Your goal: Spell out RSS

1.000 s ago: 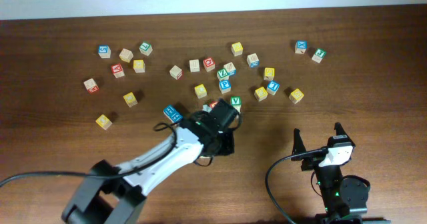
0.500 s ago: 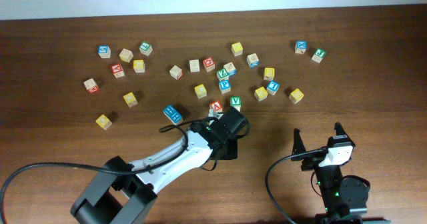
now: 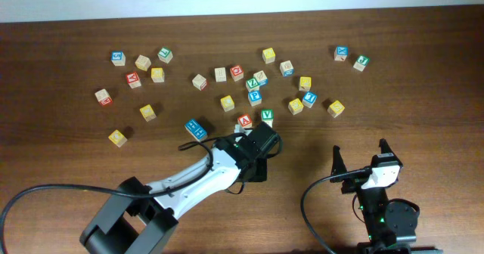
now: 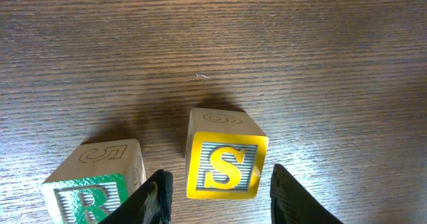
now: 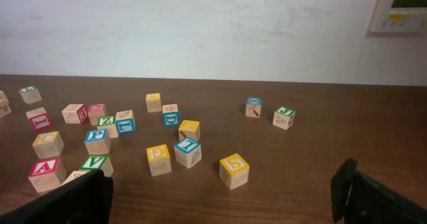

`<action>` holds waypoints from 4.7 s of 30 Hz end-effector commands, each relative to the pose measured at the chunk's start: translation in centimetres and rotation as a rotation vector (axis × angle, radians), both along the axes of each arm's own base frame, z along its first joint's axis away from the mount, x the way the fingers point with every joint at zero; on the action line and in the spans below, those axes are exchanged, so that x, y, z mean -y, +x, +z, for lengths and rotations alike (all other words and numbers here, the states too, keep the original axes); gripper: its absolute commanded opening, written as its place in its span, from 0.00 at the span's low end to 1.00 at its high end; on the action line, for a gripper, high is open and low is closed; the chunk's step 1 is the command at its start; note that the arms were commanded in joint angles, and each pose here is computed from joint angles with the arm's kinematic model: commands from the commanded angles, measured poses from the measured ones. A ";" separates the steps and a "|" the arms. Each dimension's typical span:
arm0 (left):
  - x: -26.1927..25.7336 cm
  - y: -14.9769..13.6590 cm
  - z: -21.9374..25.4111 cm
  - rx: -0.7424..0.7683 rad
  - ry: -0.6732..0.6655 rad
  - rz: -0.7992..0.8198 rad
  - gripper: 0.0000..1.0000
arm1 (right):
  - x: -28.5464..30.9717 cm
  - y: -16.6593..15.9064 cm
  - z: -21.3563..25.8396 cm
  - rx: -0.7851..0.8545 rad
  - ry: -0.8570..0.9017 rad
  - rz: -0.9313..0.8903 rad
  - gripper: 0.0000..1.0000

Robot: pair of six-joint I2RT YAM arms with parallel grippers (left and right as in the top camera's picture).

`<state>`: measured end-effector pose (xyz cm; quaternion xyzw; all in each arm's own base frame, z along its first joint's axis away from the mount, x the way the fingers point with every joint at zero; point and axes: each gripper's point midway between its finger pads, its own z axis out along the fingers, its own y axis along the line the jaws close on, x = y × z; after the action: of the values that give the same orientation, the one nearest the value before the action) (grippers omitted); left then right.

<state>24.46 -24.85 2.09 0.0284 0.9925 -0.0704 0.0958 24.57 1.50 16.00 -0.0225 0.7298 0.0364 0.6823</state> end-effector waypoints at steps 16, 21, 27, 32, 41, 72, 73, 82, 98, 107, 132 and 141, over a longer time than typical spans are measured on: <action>-0.1 -0.1 0.6 -0.032 0.014 0.051 0.26 | -0.1 0.0 -0.3 -0.005 -0.006 0.004 0.98; -0.1 -0.3 0.6 -0.045 0.006 0.074 0.25 | -0.1 0.0 -0.3 -0.005 -0.006 0.004 0.98; -0.7 -0.9 0.4 -0.081 0.021 0.156 0.25 | -0.1 0.0 -0.3 -0.005 -0.006 0.004 0.98; -0.7 -0.9 0.4 -0.086 0.014 0.196 0.27 | -0.1 0.0 -0.3 -0.005 -0.006 0.004 0.98; -0.7 -0.9 0.4 -0.088 0.011 0.195 0.28 | -0.1 0.0 -0.3 -0.005 -0.006 0.004 0.98; -6.9 10.1 18.8 0.082 -0.031 0.192 0.91 | -0.1 0.0 -0.3 -0.005 -0.006 0.004 0.98; -8.3 10.5 18.7 0.075 -0.021 0.217 0.99 | -0.1 0.0 -0.3 -0.005 -0.006 0.004 0.98; -22.9 13.0 18.0 0.030 0.015 0.604 0.99 | -0.1 0.0 -0.3 -0.005 -0.006 0.004 0.98; -32.3 11.0 17.6 0.002 0.150 0.830 0.99 | -0.1 0.0 -0.3 -0.005 -0.006 0.004 0.98; -33.3 10.2 17.4 -0.040 0.107 0.875 0.99 | -0.1 0.0 -0.3 -0.005 -0.006 0.004 0.98; -24.4 19.1 13.0 0.091 0.001 0.289 1.00 | -0.1 0.0 -0.3 -0.005 -0.006 0.004 0.98; -24.4 22.8 12.3 0.186 -0.046 0.383 0.98 | -0.1 0.0 -0.3 -0.005 -0.006 0.004 0.98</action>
<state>47.18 -0.69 17.20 -0.1152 0.9630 -0.0711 0.2330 24.57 1.50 16.00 -0.0225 0.7298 0.0364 0.6823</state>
